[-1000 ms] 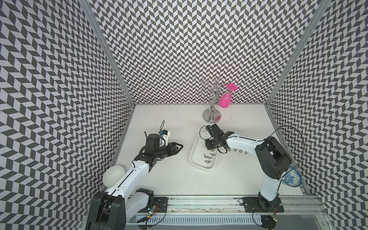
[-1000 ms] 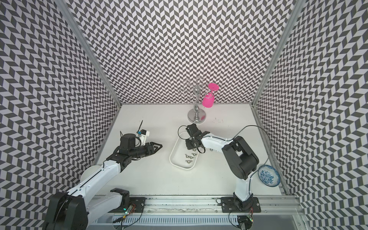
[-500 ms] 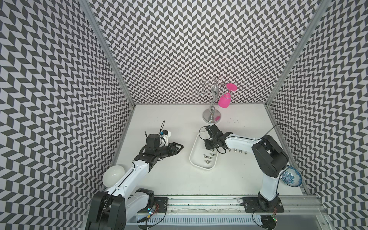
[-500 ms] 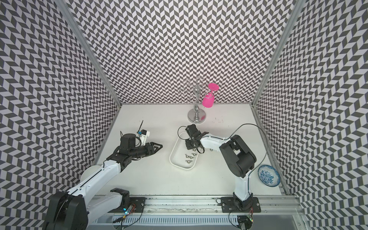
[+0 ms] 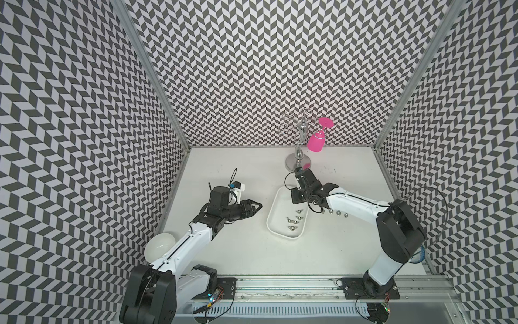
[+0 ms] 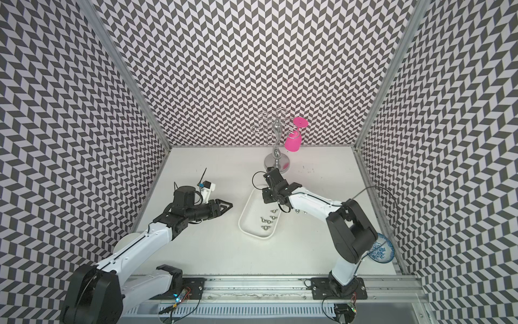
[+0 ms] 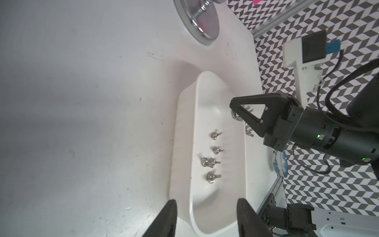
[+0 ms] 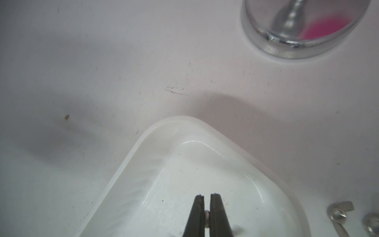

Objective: Take out the wing nut from the storage box
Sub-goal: Pick up the wing nut from the storage box, then place the wing nut at the center of the board.

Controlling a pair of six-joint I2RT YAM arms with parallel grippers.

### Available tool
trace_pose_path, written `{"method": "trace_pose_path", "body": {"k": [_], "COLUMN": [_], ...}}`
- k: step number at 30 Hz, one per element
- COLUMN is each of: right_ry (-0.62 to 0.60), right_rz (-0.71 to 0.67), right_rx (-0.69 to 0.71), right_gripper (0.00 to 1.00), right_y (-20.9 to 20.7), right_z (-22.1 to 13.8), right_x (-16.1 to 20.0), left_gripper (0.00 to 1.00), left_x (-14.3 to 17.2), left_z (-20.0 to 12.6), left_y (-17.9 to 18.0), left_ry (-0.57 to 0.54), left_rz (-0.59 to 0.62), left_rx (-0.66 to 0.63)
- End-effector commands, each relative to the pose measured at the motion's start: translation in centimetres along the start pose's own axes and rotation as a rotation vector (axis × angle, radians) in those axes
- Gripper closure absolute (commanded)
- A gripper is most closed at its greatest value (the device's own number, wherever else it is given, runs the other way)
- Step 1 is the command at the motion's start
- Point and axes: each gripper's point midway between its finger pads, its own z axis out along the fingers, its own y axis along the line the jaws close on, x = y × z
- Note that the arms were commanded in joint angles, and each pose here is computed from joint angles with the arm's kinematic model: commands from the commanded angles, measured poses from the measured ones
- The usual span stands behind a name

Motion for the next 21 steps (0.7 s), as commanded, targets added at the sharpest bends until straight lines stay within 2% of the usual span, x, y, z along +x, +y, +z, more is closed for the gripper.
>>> {"method": "trace_pose_path", "body": {"k": [1,7,12,15,21], "right_ry": [-0.089,-0.126,-0.143,-0.152,-0.061], "right_rz": [0.06,0.298,0.497,0.578,0.604], "right_rx": [0.163,0.309,0.384,0.4,0.434], "right_gripper": [1.0,1.0,1.0,1.0,1.0], "right_y": [-3.9,-14.2,-21.4,-23.3,-23.9], "right_z": [-2.6,-5.6,-7.6,-8.1,-6.8], "right_x": [-1.3,1.0,4.5,6.1,9.3], "left_gripper": [0.49,0.49,0.5,0.5,0.5], "left_x": [-1.6,0.2,3.0,4.5,6.3], "left_z": [1.0,4.3,6.7,7.6,8.7], "left_y": [-3.9,-8.8,-11.6,-12.2,-12.7], "left_ry": [-0.019,0.07,0.136,0.168,0.209], "left_rz": [0.089,0.173,0.218,0.214,0.212], "left_rx": [0.06,0.124,0.16,0.176,0.188]}}
